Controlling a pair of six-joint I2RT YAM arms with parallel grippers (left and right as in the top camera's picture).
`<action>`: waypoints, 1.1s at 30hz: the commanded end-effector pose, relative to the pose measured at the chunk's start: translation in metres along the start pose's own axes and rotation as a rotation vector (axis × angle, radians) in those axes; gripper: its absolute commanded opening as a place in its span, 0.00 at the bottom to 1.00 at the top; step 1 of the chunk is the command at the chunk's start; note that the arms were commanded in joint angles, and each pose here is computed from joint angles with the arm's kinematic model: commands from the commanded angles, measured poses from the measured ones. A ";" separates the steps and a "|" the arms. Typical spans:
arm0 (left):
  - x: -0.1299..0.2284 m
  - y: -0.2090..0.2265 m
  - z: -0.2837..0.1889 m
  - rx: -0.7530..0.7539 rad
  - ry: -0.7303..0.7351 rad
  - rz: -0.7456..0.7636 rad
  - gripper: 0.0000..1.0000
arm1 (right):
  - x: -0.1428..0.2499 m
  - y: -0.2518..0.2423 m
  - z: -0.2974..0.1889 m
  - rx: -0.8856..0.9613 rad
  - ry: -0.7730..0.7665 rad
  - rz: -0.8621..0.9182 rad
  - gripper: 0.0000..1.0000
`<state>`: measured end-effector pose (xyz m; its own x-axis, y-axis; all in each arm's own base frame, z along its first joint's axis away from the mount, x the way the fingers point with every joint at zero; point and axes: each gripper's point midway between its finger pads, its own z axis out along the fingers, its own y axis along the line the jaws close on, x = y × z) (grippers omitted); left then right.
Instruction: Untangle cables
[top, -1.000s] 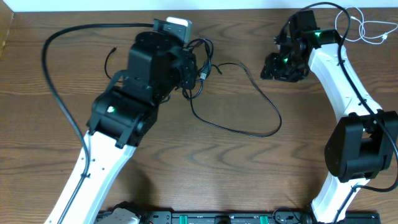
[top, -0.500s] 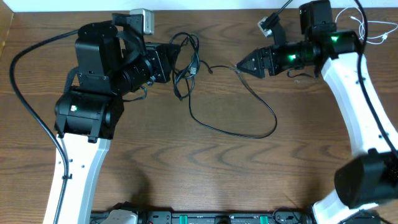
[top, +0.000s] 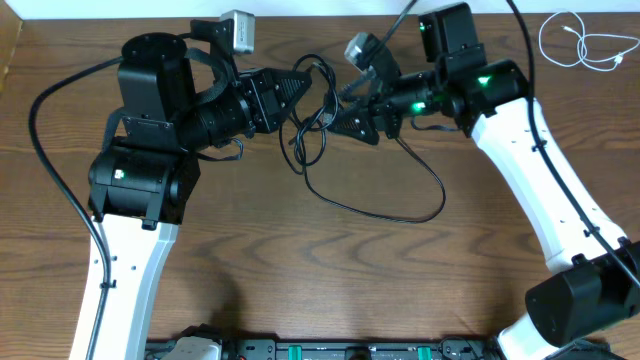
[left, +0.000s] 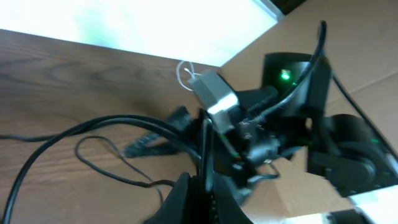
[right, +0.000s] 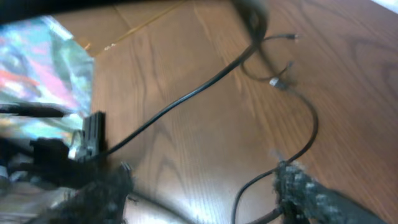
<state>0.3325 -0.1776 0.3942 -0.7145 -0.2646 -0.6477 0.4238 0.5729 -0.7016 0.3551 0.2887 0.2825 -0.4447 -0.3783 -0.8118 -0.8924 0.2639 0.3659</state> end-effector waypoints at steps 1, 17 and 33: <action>0.001 -0.013 -0.004 0.055 0.013 -0.026 0.07 | 0.003 -0.014 0.010 0.066 0.021 0.015 0.49; -0.021 0.092 -0.037 -0.485 -0.154 -0.026 0.07 | 0.148 -0.161 -0.172 1.201 0.202 0.932 0.01; -0.008 0.160 -0.095 -0.986 -0.142 0.039 0.07 | 0.183 -0.161 -0.184 1.101 0.243 1.030 0.01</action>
<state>0.3577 -0.0367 0.3139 -0.6322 -0.3150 -0.7079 -0.1665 0.9475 -0.2729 0.4058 0.0089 0.1666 -0.9027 0.2881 -0.3195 0.2729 0.9576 0.0925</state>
